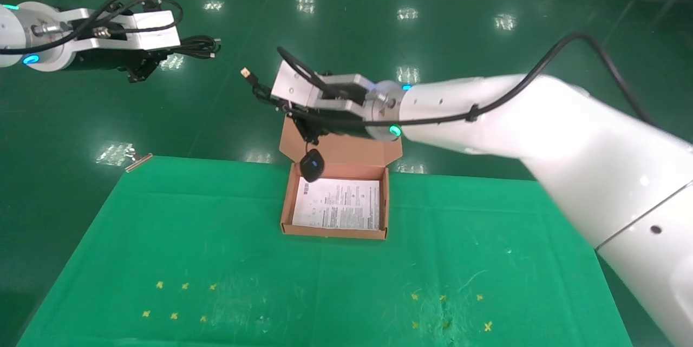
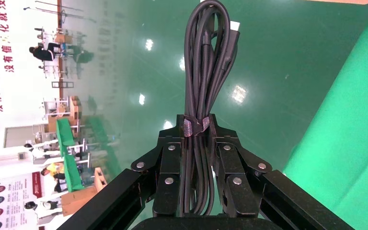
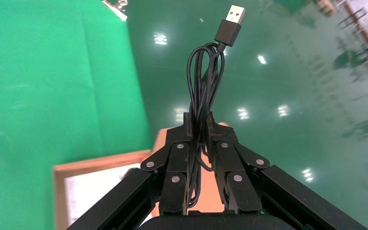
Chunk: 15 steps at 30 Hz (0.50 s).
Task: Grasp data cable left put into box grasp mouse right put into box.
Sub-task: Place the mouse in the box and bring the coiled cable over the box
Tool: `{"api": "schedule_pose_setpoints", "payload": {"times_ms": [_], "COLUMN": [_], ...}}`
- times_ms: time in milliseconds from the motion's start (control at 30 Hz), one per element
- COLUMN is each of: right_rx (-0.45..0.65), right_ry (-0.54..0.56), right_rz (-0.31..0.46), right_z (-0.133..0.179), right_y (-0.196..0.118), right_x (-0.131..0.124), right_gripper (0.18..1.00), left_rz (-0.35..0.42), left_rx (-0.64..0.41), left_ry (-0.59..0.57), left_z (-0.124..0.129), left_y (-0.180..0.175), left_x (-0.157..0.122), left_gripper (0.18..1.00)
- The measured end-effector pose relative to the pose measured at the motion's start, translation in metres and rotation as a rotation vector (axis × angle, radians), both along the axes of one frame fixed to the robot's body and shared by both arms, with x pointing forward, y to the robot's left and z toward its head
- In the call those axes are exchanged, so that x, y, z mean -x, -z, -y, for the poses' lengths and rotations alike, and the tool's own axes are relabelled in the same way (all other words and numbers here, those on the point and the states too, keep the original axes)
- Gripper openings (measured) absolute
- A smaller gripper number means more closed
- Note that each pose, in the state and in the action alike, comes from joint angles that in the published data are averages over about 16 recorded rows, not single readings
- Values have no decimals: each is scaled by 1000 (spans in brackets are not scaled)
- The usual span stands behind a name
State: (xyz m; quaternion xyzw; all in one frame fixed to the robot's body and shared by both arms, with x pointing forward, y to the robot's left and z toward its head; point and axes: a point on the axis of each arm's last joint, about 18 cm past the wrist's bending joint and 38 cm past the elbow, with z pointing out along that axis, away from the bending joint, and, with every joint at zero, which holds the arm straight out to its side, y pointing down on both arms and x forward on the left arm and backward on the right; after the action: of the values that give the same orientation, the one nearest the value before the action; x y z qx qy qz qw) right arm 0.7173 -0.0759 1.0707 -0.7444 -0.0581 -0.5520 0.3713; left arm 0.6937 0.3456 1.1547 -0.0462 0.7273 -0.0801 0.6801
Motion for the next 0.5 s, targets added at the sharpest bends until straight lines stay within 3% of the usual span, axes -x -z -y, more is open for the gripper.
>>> {"api": "schedule_pose_setpoints", "payload": {"times_ms": [500], "right_rx": [-77], "right_ry": [115], "right_rz": [-155], "right_z": [24], "right_y": [63], "right_x": [-29], "right_gripper": [226], "left_rz": [3], "left_rx": [1], "left_ry": [-5], "left_z": [1], "left_y": [1], "left_x": [2], "left_gripper": [269]}}
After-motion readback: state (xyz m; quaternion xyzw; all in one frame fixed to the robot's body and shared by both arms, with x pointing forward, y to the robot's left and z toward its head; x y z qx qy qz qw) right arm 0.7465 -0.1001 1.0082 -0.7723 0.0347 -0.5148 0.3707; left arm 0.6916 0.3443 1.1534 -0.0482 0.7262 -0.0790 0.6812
